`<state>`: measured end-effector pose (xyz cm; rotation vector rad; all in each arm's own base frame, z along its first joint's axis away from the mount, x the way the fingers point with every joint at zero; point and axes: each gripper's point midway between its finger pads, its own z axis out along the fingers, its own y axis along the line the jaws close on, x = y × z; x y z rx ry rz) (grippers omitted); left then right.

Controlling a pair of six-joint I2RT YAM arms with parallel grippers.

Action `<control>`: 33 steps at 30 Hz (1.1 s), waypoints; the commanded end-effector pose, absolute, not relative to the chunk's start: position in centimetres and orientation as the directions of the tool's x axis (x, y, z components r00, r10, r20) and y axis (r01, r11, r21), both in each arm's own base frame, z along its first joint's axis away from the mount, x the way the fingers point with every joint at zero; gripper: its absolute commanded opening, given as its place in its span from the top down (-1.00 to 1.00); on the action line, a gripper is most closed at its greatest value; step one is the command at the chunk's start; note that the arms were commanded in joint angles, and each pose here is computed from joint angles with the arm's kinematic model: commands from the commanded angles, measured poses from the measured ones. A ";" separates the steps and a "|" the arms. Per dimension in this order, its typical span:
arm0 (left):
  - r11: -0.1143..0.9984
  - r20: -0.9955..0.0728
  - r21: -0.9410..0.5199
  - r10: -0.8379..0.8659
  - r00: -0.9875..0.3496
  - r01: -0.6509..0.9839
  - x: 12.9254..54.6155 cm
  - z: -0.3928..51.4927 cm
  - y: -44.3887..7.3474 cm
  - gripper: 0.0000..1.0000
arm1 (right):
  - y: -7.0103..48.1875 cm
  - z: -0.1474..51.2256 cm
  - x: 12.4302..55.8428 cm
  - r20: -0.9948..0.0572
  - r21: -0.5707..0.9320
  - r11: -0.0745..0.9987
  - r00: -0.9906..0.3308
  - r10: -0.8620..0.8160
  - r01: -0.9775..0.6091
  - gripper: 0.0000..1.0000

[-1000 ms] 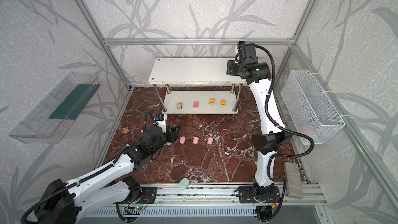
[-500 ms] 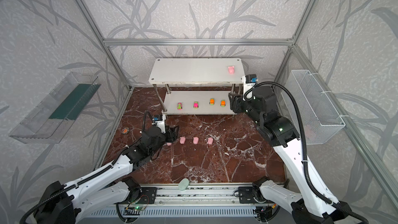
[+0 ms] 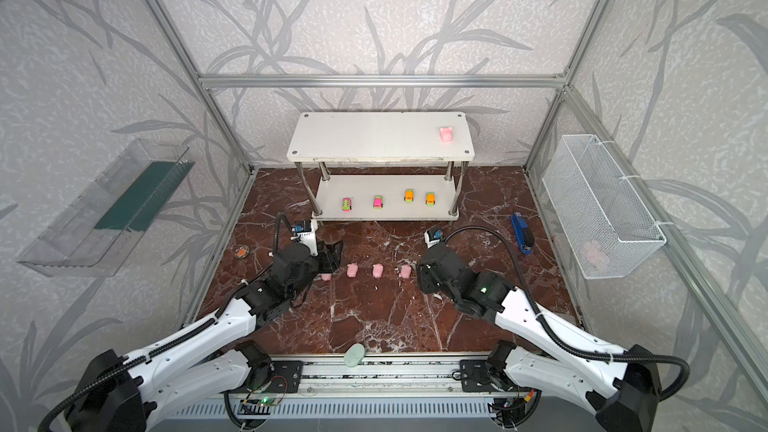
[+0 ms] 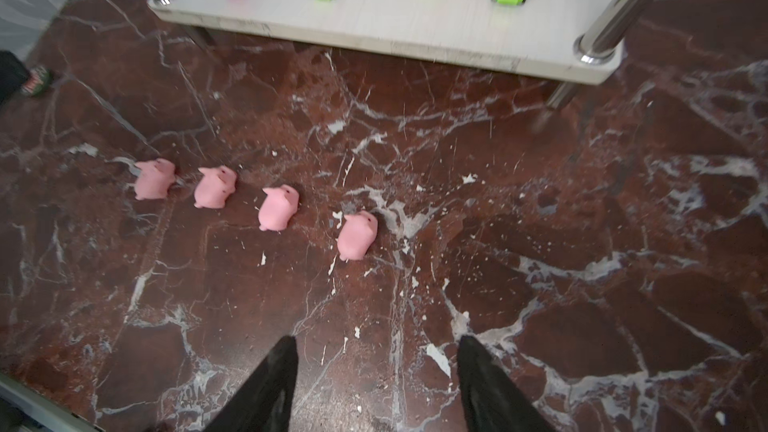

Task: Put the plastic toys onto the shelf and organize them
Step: 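Open the right gripper to release the pig on the top shelf, then move the right gripper down over the pink pigs on the floor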

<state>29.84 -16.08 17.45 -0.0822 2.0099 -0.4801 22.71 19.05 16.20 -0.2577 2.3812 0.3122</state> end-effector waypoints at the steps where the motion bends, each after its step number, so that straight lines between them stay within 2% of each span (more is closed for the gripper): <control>1: 0.921 -0.836 -0.375 -0.287 -0.468 0.106 29.9 16.8 -15.3 -0.24 | 21.3 14.9 23.3 -0.655 0.225 0.952 -0.756 -0.011 -0.209 -0.25; 14: 0.924 -0.830 -0.374 -0.294 -0.474 0.083 29.6 15.6 -14.7 -0.24 | 25.3 7.2 24.3 -0.510 0.159 0.977 -0.859 -0.039 -0.139 -0.28; 33: 0.920 -0.815 -0.382 -0.292 -0.500 0.086 30.0 14.6 -15.1 -0.23 | 24.8 3.8 26.8 -0.528 -0.003 0.999 -0.848 -0.045 -0.052 -0.21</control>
